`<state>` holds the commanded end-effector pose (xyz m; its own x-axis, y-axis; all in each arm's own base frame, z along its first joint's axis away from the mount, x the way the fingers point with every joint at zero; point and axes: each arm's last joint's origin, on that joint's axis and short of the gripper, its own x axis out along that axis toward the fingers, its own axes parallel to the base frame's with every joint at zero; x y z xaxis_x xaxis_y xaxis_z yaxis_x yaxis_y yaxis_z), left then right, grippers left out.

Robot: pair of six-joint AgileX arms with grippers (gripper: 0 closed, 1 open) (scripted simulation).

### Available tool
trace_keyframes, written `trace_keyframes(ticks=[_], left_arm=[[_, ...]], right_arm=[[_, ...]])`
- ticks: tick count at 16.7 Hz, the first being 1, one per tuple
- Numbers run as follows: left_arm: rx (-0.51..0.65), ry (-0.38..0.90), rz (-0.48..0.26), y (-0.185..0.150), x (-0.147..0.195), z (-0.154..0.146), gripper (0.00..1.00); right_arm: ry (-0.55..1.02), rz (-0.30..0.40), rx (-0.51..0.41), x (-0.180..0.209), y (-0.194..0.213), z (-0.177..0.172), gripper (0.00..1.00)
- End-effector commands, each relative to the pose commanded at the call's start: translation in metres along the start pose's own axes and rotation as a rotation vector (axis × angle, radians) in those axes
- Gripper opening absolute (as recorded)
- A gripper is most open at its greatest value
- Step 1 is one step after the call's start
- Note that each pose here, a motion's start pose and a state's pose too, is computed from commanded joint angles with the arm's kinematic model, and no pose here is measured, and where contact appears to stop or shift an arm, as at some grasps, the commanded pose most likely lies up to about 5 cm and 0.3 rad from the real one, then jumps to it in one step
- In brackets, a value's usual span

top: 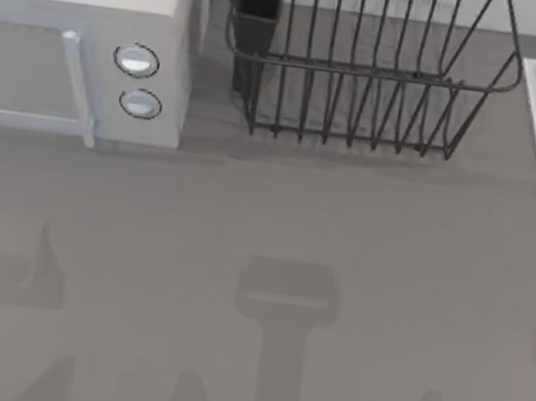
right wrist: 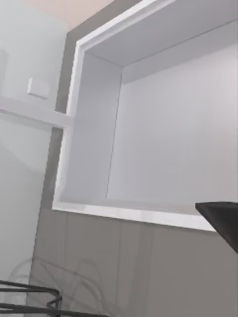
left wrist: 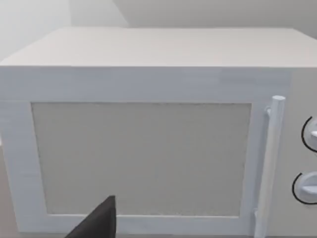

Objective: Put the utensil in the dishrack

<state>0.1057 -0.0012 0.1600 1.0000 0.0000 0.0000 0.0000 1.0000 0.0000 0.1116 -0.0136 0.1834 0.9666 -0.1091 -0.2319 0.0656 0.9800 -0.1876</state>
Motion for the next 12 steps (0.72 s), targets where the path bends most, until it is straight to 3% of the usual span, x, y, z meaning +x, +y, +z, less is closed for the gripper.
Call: trace_keyframes(ticks=[3, 5, 9, 12], left_arm=[[0.000, 0.000, 0.000, 0.000, 0.000, 0.000, 1.00], [0.000, 0.000, 0.000, 0.000, 0.000, 0.000, 1.00], [0.000, 0.000, 0.000, 0.000, 0.000, 0.000, 1.00], [0.000, 0.000, 0.000, 0.000, 0.000, 0.000, 1.00]], right_arm=[[0.276, -0.016, -0.139, 0.012, -0.016, 0.015, 1.00], [0.493, 0.014, -0.218, 0.026, -0.029, 0.021, 1.00], [0.895, 0.169, -0.307, 0.059, -0.063, 0.021, 1.00], [1.088, 0.310, -0.327, 0.079, -0.091, 0.018, 1.00]])
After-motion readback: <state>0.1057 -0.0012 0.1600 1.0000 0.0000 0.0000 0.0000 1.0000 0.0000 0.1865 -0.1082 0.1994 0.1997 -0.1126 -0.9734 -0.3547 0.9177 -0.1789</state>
